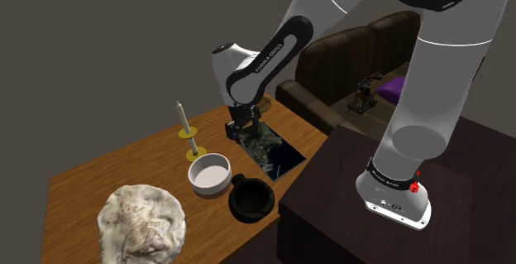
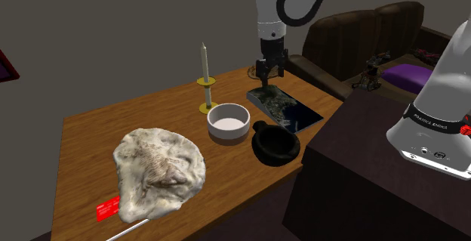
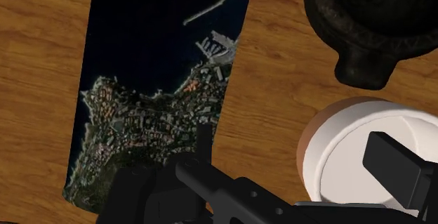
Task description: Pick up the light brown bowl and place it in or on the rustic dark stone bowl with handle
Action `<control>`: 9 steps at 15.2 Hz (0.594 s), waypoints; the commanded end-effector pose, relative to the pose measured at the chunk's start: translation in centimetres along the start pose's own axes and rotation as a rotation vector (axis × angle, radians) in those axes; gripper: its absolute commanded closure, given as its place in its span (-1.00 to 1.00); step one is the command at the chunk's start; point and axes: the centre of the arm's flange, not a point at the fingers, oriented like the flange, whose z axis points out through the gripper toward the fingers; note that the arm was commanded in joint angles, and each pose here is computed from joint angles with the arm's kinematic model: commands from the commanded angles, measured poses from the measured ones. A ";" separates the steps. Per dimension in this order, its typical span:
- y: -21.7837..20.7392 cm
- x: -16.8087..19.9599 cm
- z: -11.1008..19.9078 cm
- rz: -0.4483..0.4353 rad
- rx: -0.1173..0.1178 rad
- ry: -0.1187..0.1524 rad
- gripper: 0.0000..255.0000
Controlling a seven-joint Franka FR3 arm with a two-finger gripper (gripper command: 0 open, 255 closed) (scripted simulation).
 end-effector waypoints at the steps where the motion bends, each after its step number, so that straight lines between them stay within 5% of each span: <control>1: -1.2 1.7 1.7 0.001 0.003 0.005 -1.00; 9: -6.6 7.9 8.0 0.001 0.011 0.022 -1.00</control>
